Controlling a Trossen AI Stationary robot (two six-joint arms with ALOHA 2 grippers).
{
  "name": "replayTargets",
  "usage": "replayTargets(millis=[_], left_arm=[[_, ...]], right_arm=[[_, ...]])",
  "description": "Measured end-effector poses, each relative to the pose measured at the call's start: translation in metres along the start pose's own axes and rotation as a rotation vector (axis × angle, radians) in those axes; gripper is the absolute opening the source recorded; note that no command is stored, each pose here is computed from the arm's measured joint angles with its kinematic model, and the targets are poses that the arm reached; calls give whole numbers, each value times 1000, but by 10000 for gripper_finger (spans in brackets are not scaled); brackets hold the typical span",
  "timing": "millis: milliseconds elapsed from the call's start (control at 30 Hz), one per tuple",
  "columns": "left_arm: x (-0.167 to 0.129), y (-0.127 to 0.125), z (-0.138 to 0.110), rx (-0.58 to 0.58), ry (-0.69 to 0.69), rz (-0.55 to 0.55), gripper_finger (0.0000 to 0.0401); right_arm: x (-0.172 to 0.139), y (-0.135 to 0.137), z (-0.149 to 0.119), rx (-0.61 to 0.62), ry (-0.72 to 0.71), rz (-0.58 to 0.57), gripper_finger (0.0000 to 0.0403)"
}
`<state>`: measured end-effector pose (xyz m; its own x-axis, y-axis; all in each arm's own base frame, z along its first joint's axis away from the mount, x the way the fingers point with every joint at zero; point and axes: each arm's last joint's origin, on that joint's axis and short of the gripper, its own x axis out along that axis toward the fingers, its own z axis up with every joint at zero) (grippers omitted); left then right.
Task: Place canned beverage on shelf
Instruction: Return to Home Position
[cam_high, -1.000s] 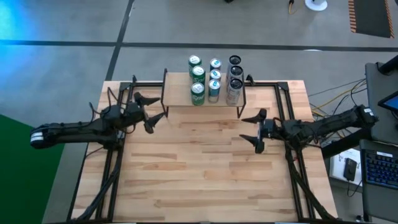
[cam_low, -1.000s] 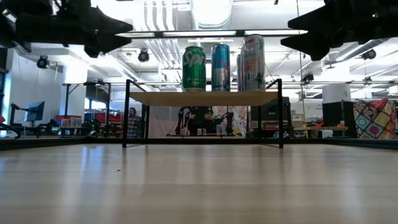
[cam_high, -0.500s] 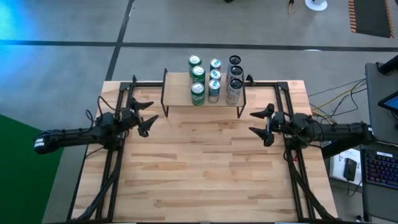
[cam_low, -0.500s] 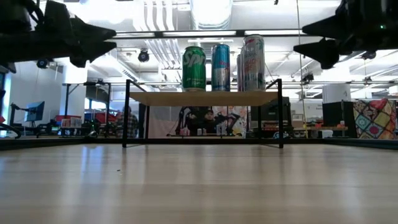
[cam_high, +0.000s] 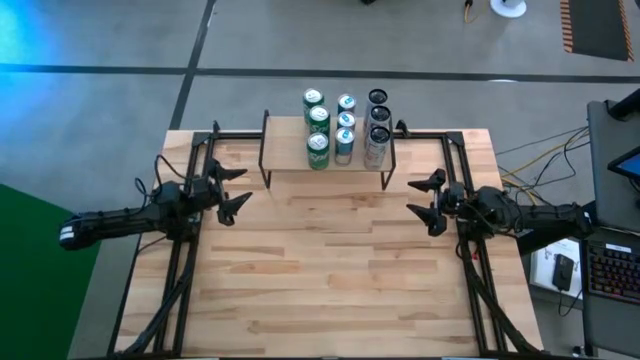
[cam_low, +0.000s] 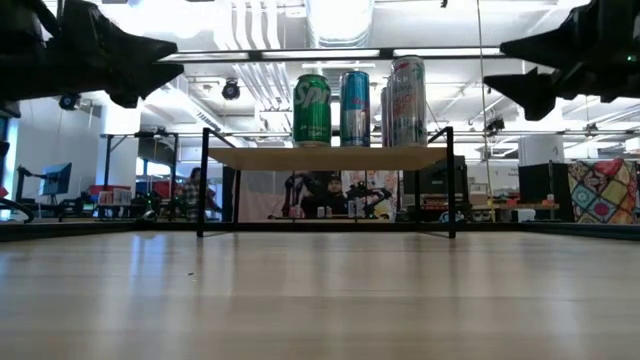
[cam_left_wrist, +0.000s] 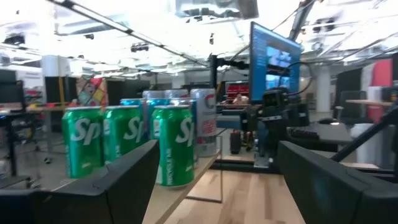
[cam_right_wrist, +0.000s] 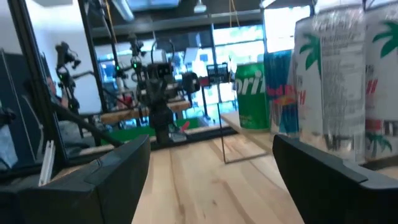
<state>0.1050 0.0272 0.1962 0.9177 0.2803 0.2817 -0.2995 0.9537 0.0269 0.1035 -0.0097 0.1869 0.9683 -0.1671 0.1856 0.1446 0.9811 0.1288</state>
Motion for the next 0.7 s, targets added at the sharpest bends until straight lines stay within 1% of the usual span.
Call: replayTargets(millis=[167, 200, 267, 333, 400, 500, 567, 633, 700], left_arm=[[0, 0, 0, 2, -2, -16, 310], [0, 0, 0, 2, 1, -16, 306], [0, 0, -1, 1, 4, -16, 285], [0, 0, -1, 0, 3, -15, 247], [0, 0, 0, -1, 3, -6, 196], [0, 1, 0, -2, -2, 15, 116], [-1, 1, 0, -2, -6, 16, 70], [-1, 1, 0, -14, -1, 15, 32], [-2, 1, -1, -28, 9, 15, 9]], right_arm=[[-2, 0, 2, 4, -24, 1, 327], [-2, 0, 2, 4, -24, 0, 327], [-2, 0, 2, 3, -25, -6, 325], [-2, -1, 2, 2, -26, -28, 313], [-2, -1, 1, -2, -19, -32, 290], [-2, -1, 0, 0, -4, -34, 238], [-2, -1, -1, -1, 5, -35, 201], [-2, -2, -1, 3, 8, -49, 163], [-2, -3, -3, 5, 20, -77, 123]])
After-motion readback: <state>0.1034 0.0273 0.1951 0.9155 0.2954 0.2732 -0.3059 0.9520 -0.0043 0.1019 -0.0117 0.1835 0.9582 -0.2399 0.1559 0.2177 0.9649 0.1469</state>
